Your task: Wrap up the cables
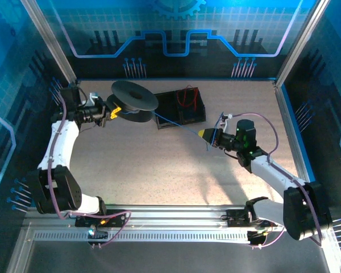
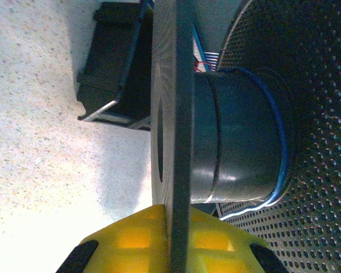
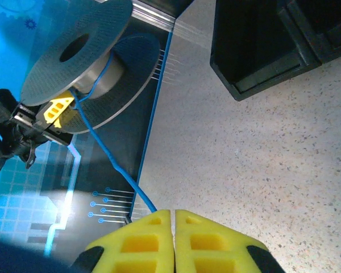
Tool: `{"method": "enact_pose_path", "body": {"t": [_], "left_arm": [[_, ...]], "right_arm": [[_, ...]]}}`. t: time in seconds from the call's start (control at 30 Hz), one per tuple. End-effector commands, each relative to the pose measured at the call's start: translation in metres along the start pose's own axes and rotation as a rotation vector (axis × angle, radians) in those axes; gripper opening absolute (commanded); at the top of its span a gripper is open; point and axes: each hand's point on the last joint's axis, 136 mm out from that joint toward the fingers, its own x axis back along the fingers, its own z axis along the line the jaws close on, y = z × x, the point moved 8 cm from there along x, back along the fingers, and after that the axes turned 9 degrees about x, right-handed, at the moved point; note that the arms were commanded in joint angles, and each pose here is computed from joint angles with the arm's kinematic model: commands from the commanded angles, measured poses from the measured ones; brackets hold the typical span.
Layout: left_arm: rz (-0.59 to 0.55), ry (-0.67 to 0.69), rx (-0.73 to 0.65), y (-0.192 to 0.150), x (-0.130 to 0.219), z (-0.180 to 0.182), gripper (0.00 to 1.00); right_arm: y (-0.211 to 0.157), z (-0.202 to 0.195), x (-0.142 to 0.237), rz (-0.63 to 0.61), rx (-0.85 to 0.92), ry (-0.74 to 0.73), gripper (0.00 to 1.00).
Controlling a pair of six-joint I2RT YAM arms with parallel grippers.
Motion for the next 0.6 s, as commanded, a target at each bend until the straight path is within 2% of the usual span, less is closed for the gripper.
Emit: {"method": "enact_pose_path", "body": {"t": [0.0, 0.37, 0.57], "left_arm": [[-0.085, -0.156, -0.143, 0.001, 0.028, -0.038, 0.0], [0.106, -0.192, -0.263, -0.037, 0.03, -0.053, 0.0], [0.128, -0.196, -0.288, -0.042, 0.029, -0.058, 0.0]], "right_arm": [[-0.012, -0.039, 0.01, 0.034, -0.114, -0.121, 0.0], [0.013, -0.073, 0.045, -0.061, -0.166, -0.18, 0.0], [0.017, -0.073, 0.048, -0.07, -0.167, -0.177, 0.0]]}}
